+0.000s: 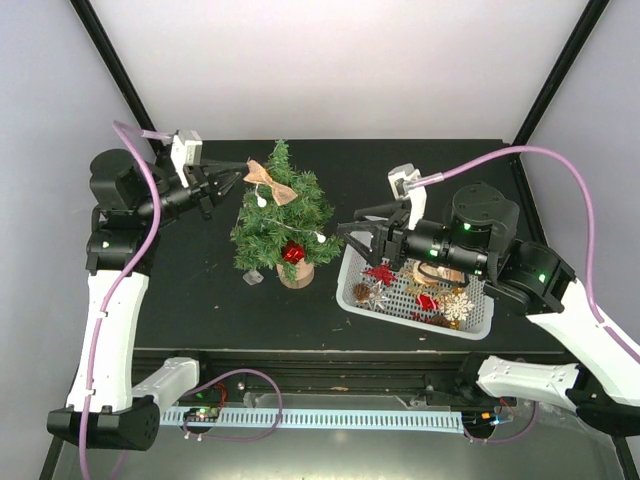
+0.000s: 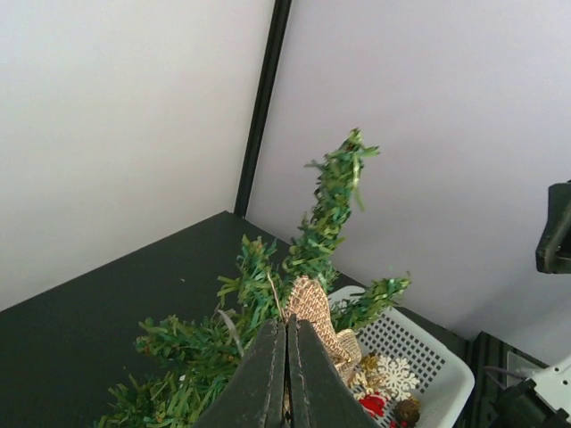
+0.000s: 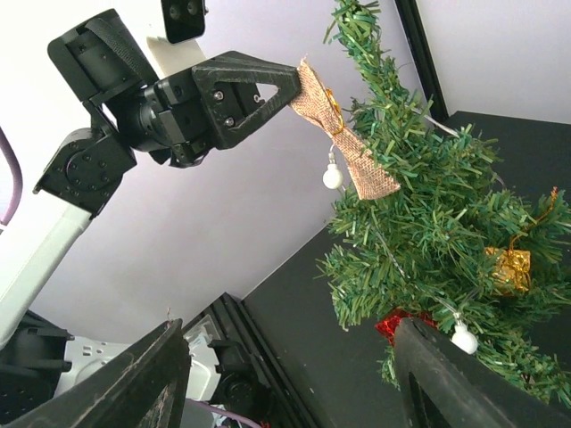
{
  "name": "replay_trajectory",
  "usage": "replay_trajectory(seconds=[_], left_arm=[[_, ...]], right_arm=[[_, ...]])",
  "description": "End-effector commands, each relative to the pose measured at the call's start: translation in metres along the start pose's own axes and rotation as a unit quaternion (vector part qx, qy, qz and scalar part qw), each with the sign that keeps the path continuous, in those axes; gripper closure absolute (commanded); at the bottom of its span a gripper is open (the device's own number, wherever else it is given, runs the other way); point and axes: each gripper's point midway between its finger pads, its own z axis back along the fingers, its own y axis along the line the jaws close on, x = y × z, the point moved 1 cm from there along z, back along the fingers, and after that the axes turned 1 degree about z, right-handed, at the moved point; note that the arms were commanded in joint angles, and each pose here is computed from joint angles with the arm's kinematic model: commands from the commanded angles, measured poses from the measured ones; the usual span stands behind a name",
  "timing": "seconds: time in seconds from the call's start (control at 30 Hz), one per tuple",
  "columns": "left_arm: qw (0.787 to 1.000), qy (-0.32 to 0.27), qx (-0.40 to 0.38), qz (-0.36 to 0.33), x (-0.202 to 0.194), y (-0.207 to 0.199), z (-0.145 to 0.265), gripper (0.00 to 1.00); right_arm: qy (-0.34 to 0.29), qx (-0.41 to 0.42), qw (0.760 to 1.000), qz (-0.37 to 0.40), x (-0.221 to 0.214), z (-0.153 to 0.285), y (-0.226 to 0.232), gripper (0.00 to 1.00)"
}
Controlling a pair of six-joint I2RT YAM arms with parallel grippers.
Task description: Decorate the small christmas tree
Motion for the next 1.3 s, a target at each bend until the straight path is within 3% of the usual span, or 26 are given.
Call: replay_trajectory(seconds=[0.0, 1.27], left_arm=[[1.0, -0.026, 0.012, -0.008, 0.006, 0.001, 0.0, 0.98], [0.999, 0.026, 0.033, 0.021, -0.061, 0.02, -0.001, 0.98]], right_arm=[[-0.02, -0.006, 1.0, -0.004, 0.005, 0.006, -0.002, 0.37], [-0.019, 0.008, 1.0, -0.018, -0.006, 0.006, -0.003, 0.37]])
